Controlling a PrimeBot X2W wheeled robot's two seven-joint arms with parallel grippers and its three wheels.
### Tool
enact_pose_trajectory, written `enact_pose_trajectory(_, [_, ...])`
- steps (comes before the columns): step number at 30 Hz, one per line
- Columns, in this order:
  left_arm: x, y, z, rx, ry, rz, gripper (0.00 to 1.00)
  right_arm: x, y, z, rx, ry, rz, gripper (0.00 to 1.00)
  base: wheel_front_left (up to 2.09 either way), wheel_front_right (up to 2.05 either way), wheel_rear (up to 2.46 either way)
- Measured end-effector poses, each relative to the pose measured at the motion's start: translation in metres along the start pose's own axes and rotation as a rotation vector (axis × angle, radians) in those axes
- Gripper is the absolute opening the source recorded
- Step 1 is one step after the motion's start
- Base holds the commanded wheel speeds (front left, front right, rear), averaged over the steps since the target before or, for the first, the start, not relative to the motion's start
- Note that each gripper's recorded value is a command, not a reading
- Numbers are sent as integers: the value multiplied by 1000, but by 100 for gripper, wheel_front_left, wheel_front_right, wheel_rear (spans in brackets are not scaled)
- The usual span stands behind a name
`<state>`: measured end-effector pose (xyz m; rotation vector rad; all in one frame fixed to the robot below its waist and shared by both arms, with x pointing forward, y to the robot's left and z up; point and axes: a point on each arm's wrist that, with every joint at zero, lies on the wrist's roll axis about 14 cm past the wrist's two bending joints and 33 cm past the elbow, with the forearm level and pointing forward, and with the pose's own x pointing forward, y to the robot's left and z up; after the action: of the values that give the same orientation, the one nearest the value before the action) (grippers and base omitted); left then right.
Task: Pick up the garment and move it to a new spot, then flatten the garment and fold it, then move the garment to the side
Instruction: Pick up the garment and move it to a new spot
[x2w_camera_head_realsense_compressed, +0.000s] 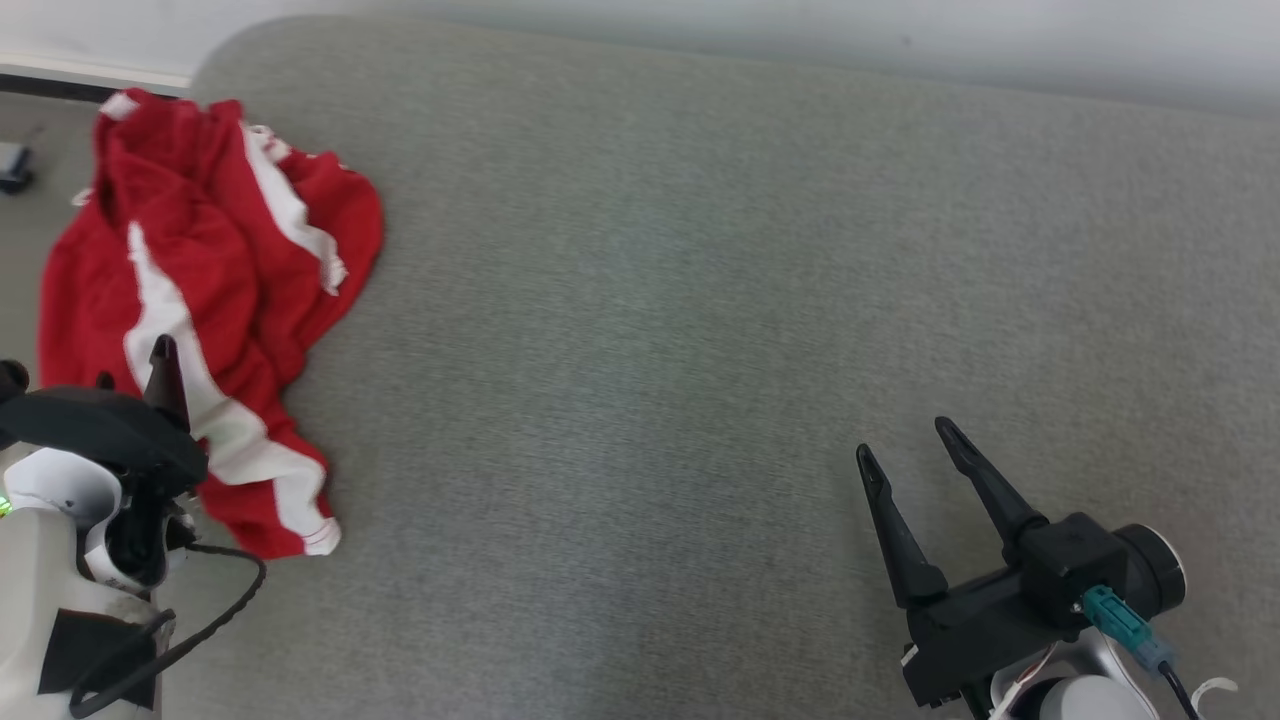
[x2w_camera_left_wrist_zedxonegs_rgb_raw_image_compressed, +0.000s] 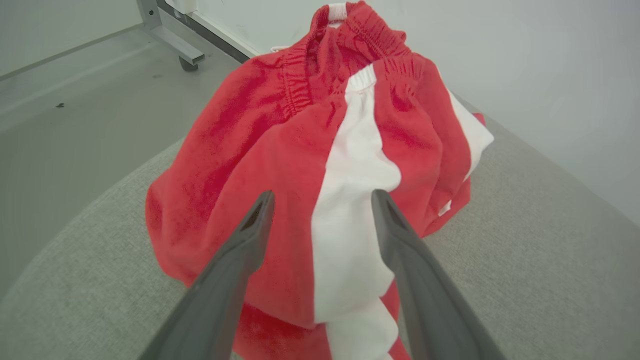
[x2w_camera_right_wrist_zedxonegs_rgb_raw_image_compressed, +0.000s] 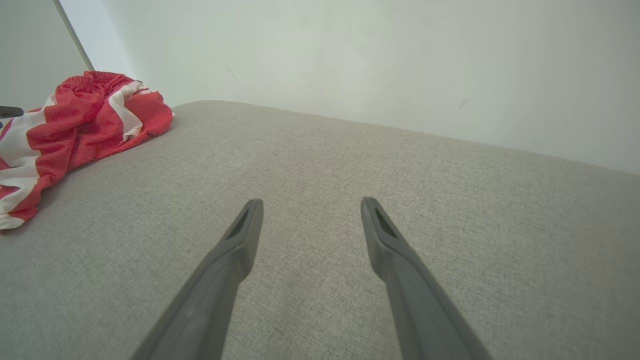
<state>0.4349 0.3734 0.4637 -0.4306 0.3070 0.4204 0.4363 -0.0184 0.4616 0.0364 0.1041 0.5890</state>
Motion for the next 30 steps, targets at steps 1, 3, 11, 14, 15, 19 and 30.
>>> enact_pose_trajectory(1, [5,0,-8,7,24,10,100,-4,-4,-5,4,15,-12,100,0,0,0])
enact_pose_trajectory(3, [14,-4,-23,18,64,20,100,-10,-12,-14,13,41,-34,100,0,0,0])
enact_pose_trajectory(11, [36,2,-61,119,198,79,0,-23,-31,-30,42,85,-101,100,0,0,0])
enact_pose_trajectory(14, [36,3,-60,143,212,70,0,-24,-33,-31,55,81,-113,100,0,0,0])
enact_pose_trajectory(15, [36,5,-56,148,209,70,0,-24,-32,-30,62,76,-111,100,0,0,0])
enact_pose_trajectory(19, [29,9,-24,188,163,55,0,-18,-20,-25,91,41,-93,100,0,0,0])
enact_pose_trajectory(30, [-16,-11,100,246,-106,-57,0,-11,10,0,142,-66,-52,100,0,0,0])
